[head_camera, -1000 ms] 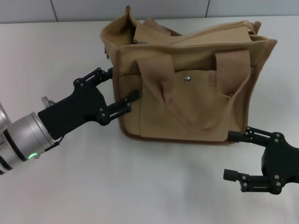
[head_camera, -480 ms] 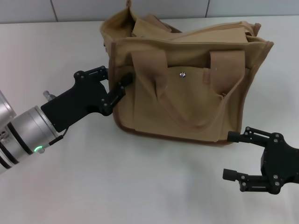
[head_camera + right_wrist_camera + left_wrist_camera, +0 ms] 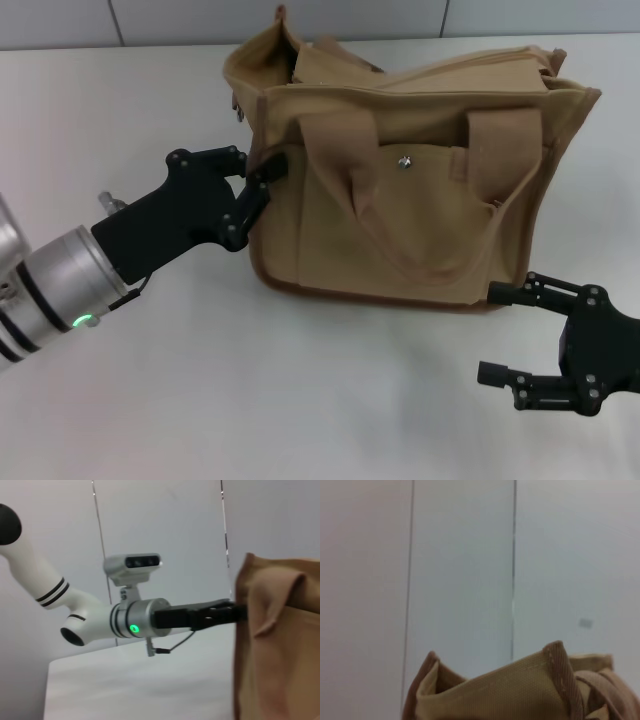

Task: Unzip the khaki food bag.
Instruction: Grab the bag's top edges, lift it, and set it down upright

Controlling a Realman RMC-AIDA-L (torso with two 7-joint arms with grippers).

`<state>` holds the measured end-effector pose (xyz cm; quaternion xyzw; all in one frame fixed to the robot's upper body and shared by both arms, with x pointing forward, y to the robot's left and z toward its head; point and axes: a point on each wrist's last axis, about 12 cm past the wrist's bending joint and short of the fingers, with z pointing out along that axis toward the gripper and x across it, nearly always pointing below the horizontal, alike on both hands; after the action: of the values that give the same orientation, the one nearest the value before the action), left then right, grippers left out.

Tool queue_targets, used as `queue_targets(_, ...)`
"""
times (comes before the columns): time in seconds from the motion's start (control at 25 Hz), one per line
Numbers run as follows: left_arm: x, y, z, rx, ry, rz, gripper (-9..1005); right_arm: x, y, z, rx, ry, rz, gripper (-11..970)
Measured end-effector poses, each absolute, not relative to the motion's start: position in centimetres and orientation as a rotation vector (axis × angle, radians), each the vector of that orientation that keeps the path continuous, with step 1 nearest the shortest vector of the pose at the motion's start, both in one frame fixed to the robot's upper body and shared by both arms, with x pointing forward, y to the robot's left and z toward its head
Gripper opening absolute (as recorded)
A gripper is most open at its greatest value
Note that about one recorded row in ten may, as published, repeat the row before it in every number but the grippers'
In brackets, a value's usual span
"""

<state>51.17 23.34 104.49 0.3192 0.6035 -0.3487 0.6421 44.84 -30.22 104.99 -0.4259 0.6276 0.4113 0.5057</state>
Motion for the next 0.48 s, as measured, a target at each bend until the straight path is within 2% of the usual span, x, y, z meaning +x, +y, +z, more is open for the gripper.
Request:
queue_targets(0.24, 51.1, 24.6, 106.3, 0.766, 1.264, -0.813, 75, 44.9, -31.1, 105.4, -0.897, 1.484, 0.943, 840)
queue_targets(0.48, 51.7, 25.5, 108.4, 0.820, 1.191, -0.833, 75, 44.5, -32.8, 106.3, -0.646, 1.391, 0.861, 840)
